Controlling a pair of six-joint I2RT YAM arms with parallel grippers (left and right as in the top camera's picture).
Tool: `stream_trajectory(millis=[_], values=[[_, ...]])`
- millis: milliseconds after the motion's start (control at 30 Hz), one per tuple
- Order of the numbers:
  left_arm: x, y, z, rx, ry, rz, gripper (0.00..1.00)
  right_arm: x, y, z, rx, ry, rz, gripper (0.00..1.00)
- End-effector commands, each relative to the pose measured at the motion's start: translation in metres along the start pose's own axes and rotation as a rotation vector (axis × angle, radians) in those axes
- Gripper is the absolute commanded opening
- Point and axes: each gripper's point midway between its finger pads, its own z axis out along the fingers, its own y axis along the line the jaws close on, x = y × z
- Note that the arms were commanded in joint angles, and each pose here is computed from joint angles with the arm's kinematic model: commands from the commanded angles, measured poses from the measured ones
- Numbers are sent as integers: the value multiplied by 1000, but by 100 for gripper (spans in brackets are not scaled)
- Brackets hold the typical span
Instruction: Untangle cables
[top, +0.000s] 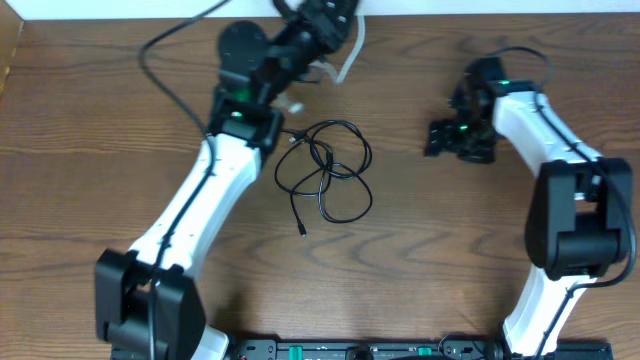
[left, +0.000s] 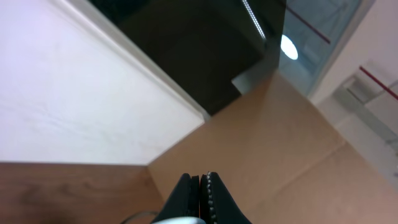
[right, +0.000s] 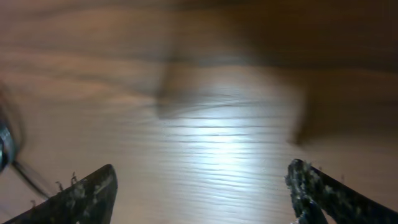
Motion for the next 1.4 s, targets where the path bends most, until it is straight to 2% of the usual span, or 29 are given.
stream_trajectory(millis=[0, 200, 400, 533, 733, 900, 967, 1067, 1200, 1267, 1367], values=[[26, -8, 15, 34, 37, 20, 8, -7, -33, -18, 15, -33, 131, 88], [101, -2, 38, 25, 185, 23, 7, -2, -88, -20, 86, -35, 311, 93], [182, 41, 39, -108, 395, 61, 7, 4, -114, -16, 91, -38, 388, 94], [222, 73, 30, -207, 513, 42, 7, 4, -118, -17, 91, -41, 397, 94], [249, 107, 13, -322, 612, 7, 8, 3, -116, -17, 90, -44, 391, 95], [258, 121, 2, -364, 662, 66, 9, 2, -114, -16, 90, -47, 384, 95], [258, 134, -5, -440, 659, 96, 15, 1, -114, -16, 89, -49, 383, 95], [257, 150, -14, -532, 653, 109, 29, 1, -114, -16, 89, -49, 383, 95], [258, 155, -19, -549, 677, 156, 48, 0, -114, -16, 89, -54, 382, 96], [259, 156, -22, -550, 690, 172, 53, 0, -114, -16, 89, -56, 381, 96], [262, 158, -25, -550, 715, 203, 54, -1, -112, -16, 88, -57, 376, 96]])
